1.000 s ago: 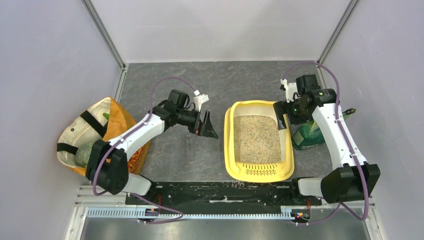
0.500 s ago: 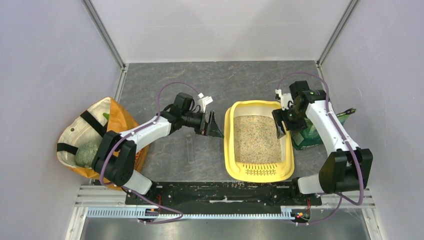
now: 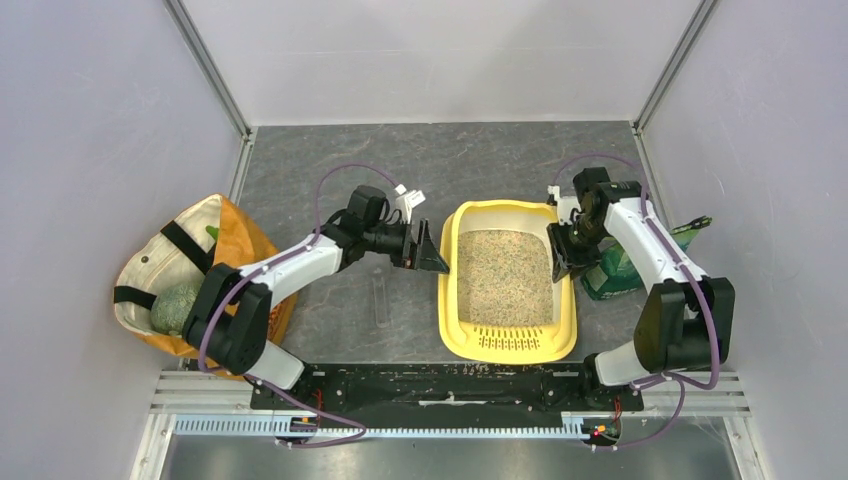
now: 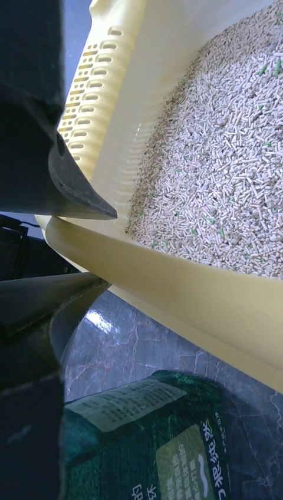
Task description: Fill the litter box with clean litter
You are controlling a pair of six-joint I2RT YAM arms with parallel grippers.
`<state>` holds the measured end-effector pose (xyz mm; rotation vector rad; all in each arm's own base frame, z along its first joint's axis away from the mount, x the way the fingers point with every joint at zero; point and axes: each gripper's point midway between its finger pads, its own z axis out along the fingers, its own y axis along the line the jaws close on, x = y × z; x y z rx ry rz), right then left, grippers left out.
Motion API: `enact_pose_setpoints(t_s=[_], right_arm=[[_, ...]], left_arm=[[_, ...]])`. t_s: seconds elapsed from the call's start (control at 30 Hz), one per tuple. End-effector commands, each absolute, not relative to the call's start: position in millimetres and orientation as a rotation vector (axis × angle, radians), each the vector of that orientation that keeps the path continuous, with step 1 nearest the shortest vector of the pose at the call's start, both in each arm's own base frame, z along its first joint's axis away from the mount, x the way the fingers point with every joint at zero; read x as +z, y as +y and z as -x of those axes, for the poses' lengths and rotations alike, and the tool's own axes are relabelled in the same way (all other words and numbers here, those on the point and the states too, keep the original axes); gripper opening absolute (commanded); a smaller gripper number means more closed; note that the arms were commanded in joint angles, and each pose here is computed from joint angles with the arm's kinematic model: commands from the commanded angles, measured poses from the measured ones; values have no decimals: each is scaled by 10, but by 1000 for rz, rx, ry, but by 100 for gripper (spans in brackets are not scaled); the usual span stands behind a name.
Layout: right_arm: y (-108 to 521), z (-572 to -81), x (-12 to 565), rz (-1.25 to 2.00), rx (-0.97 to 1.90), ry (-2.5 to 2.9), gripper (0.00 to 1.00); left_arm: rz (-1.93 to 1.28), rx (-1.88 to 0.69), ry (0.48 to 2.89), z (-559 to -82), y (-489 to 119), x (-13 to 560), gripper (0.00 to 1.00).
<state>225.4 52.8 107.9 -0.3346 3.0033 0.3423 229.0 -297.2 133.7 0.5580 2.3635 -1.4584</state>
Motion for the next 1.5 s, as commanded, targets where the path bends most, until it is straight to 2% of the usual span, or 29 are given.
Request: enact_pose_setpoints(t_s=[0.0,0.17,0.43,0.67,0.93,1.47], right_arm=[[829,-2374,1101,289,544,2935,39],[998,-2466,1094,252,656,2910,38],[1235,-2619,1073,194,732,2866,36],[1499,-2724,1070,228,770,2806,29],[1744,-2943,922,210,817,2808,27],[2331,-4051,747,235,817,2692,26]], left_arm=[[-521,-1312,2328,-2392,-2891,1541,83],[-544,-1174,2447,-2457,-2790,1355,73],[-520,-1079,2464,-2525,-2712,1301,63],[-515,-1004,2438,-2618,-2605,1366,64],[-347,-905,2480,-3122,-2193,1329,62],[-190,-711,2408,-4197,-1529,1461,60]])
